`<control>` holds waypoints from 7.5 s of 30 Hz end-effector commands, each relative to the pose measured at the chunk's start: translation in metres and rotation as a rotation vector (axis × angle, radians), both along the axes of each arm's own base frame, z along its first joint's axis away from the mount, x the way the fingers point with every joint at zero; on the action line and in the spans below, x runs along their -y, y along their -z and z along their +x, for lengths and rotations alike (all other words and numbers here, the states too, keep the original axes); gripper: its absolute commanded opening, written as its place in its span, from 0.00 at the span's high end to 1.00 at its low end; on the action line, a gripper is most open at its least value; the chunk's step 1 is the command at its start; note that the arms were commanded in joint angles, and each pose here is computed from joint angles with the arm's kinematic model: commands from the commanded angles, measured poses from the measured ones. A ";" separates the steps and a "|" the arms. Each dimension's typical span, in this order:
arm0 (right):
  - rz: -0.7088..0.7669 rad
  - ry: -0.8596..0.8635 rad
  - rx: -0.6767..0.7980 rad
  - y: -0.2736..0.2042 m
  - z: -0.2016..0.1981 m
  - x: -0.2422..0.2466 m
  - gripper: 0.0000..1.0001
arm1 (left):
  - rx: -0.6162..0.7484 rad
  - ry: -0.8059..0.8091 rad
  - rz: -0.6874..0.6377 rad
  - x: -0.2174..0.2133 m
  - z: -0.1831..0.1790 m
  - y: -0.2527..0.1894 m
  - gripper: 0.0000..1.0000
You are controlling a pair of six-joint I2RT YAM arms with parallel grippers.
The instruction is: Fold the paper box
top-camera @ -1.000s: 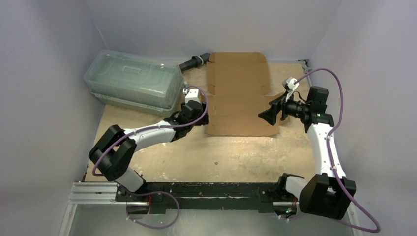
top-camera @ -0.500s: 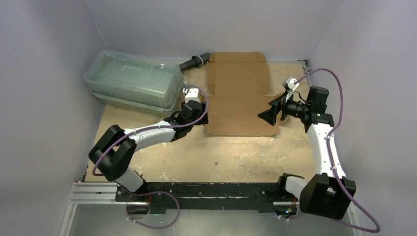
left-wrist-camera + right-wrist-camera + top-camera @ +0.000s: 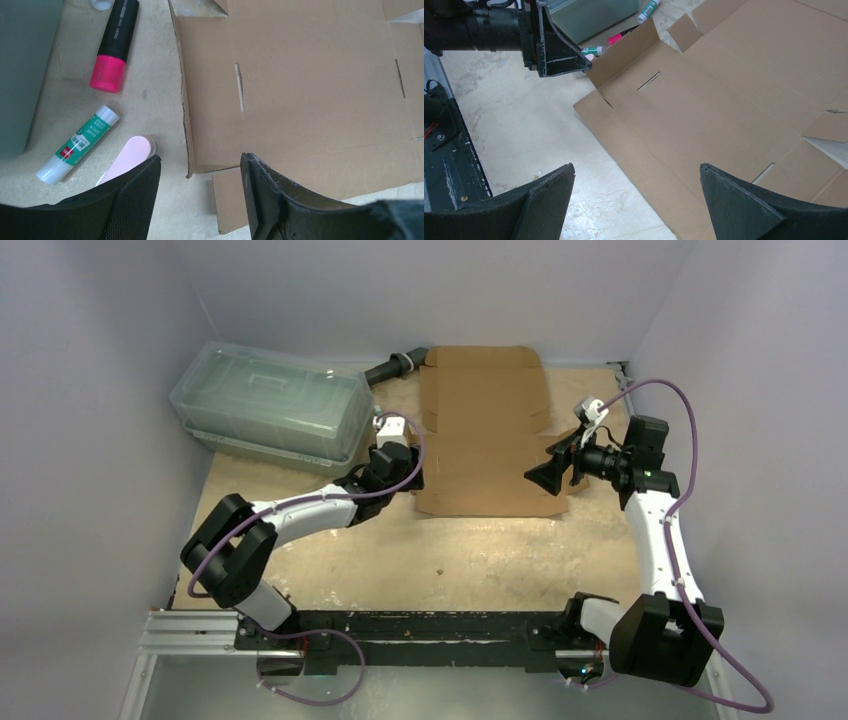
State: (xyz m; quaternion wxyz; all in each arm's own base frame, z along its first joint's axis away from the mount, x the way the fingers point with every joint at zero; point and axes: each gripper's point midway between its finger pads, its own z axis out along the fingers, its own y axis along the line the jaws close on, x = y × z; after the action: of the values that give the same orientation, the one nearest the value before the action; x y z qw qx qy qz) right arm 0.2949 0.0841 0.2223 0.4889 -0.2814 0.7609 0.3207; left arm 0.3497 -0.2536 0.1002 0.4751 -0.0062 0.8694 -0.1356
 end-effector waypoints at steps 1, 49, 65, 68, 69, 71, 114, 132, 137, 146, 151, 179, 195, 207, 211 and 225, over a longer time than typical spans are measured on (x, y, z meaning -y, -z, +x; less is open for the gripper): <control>0.019 -0.024 0.018 -0.006 -0.003 -0.003 0.01 | 0.090 -0.016 -0.038 0.009 0.021 -0.036 0.41; 0.051 -0.084 0.052 -0.018 -0.011 -0.012 0.01 | 0.014 0.028 0.041 0.002 0.035 -0.020 1.00; -0.028 -0.157 0.110 -0.017 -0.025 -0.012 0.01 | 0.068 0.306 0.032 0.010 -0.025 -0.042 1.00; -0.049 -0.179 0.128 -0.021 -0.024 -0.011 0.01 | 0.116 0.368 0.052 0.009 -0.032 -0.050 1.00; -0.061 -0.201 0.143 -0.022 -0.024 -0.012 0.01 | 0.135 0.384 0.062 0.009 -0.033 -0.054 1.00; -0.080 -0.253 0.171 -0.028 -0.026 -0.013 0.01 | 0.168 0.444 0.079 0.012 -0.036 -0.061 1.00; -0.183 -0.062 0.034 -0.017 0.116 0.085 0.01 | 0.618 0.860 0.656 -0.003 -0.043 -0.178 1.00; -0.034 0.052 -0.135 0.053 0.133 0.106 0.01 | 0.713 0.840 0.665 -0.014 -0.062 -0.207 1.00; -0.021 0.069 -0.132 0.061 0.140 0.112 0.01 | 0.732 0.843 0.673 -0.015 -0.065 -0.213 1.00; 0.076 -0.108 -0.122 0.073 0.138 0.096 0.01 | 0.766 0.853 0.689 -0.013 -0.068 -0.223 1.00; 0.109 -0.147 -0.157 0.085 0.142 0.096 0.01 | 0.789 0.861 0.697 -0.010 -0.070 -0.228 1.00; 0.121 -0.296 -0.044 0.041 0.100 0.053 0.88 | 0.721 0.761 0.703 -0.017 -0.059 -0.200 1.00; -0.174 -0.040 0.090 -0.051 0.025 0.097 1.00 | 0.636 0.694 0.322 0.019 -0.060 -0.195 0.90; -0.223 0.146 0.194 -0.071 -0.004 0.097 1.00 | 0.525 0.432 0.048 -0.001 -0.061 -0.186 0.37; -0.203 0.136 0.195 -0.072 -0.008 0.093 1.00 | 0.463 0.365 -0.042 -0.015 -0.074 -0.178 0.26; -0.184 0.079 0.206 -0.077 -0.024 0.078 1.00 | 0.243 0.203 -0.337 -0.046 -0.119 -0.113 0.18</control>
State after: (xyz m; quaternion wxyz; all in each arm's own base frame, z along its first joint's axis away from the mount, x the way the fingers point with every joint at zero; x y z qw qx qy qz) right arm 0.2774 -0.0044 0.2831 0.5302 -0.3112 0.7654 0.1903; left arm 0.2367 -0.2082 0.2267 0.5782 0.0944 0.7601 -0.2811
